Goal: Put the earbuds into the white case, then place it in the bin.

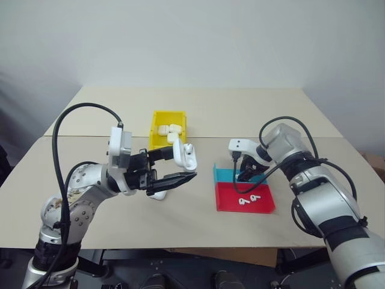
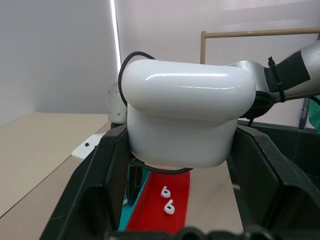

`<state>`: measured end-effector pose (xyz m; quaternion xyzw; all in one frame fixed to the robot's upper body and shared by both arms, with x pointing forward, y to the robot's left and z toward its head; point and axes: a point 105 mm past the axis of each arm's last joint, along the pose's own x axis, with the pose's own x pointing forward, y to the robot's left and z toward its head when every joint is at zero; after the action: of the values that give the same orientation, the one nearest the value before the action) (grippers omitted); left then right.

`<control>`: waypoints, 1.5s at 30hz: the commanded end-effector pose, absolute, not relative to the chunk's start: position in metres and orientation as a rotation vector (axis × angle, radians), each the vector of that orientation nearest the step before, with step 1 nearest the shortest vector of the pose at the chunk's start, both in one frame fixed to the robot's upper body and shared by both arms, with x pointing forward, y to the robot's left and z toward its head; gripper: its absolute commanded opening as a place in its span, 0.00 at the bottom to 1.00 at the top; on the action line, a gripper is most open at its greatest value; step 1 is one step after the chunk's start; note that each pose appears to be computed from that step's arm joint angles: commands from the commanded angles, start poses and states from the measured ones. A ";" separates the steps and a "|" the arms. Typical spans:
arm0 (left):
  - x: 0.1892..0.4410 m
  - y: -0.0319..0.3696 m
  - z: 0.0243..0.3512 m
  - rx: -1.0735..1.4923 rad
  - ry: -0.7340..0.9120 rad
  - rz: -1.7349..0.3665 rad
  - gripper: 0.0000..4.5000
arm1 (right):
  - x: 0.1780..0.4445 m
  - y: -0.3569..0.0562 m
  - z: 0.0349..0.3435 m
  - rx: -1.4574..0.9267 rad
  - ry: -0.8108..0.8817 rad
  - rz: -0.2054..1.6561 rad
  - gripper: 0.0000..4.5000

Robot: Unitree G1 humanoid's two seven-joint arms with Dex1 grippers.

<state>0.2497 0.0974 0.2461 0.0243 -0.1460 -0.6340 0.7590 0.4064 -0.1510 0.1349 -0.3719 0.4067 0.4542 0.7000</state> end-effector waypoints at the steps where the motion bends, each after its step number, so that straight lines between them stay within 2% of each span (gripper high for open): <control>1: 0.244 0.098 0.256 0.080 -0.361 -1.384 0.62 | 0.408 -0.146 0.141 -0.849 0.874 1.026 0.66; 5: 0.244 0.099 0.256 0.083 -0.360 -1.378 0.62 | 0.407 -0.145 0.140 -0.855 0.878 1.037 0.66; 6: 0.244 0.099 0.256 0.084 -0.360 -1.376 0.62 | 0.407 -0.144 0.140 -0.856 0.879 1.039 0.62; 8: 0.244 0.099 0.256 0.085 -0.360 -1.375 0.62 | 0.406 -0.145 0.138 -0.867 0.886 1.046 0.54; 13: 0.244 0.099 0.256 0.086 -0.360 -1.372 0.62 | 0.405 -0.145 0.136 -0.870 0.893 1.049 0.17; 14: 0.244 0.099 0.256 0.086 -0.360 -1.372 0.62 | 0.405 -0.145 0.135 -0.870 0.894 1.049 0.14; 22: 0.244 0.098 0.256 0.082 -0.357 -1.383 0.62 | 0.406 -0.147 0.139 -0.816 0.888 1.021 0.14; 26: 0.245 0.096 0.255 0.076 -0.354 -1.401 0.62 | 0.412 -0.145 0.163 -0.665 0.816 0.978 0.14; 30: 0.248 0.094 0.254 0.065 -0.353 -1.421 0.62 | 0.414 -0.148 0.215 -0.276 0.616 0.943 0.14; 34: 0.249 0.093 0.254 0.056 -0.354 -1.434 0.62 | 0.400 -0.156 0.248 0.012 0.445 0.947 0.14; 38: 0.255 0.089 0.255 0.036 -0.348 -1.456 0.62 | 0.356 -0.163 0.282 0.218 0.071 0.989 0.14; 40: 0.262 0.087 0.257 0.028 -0.348 -1.463 0.62 | 0.326 -0.151 0.294 0.306 -0.129 1.024 0.14; 45: 0.273 0.077 0.259 0.016 -0.341 -1.502 0.62 | 0.271 -0.115 0.304 0.444 -0.325 1.148 0.14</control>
<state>0.2729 0.0809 0.2526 -0.0005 -0.1418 -0.6715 0.7273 0.2944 -0.1229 0.2905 0.2074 -0.1109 0.5180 0.8224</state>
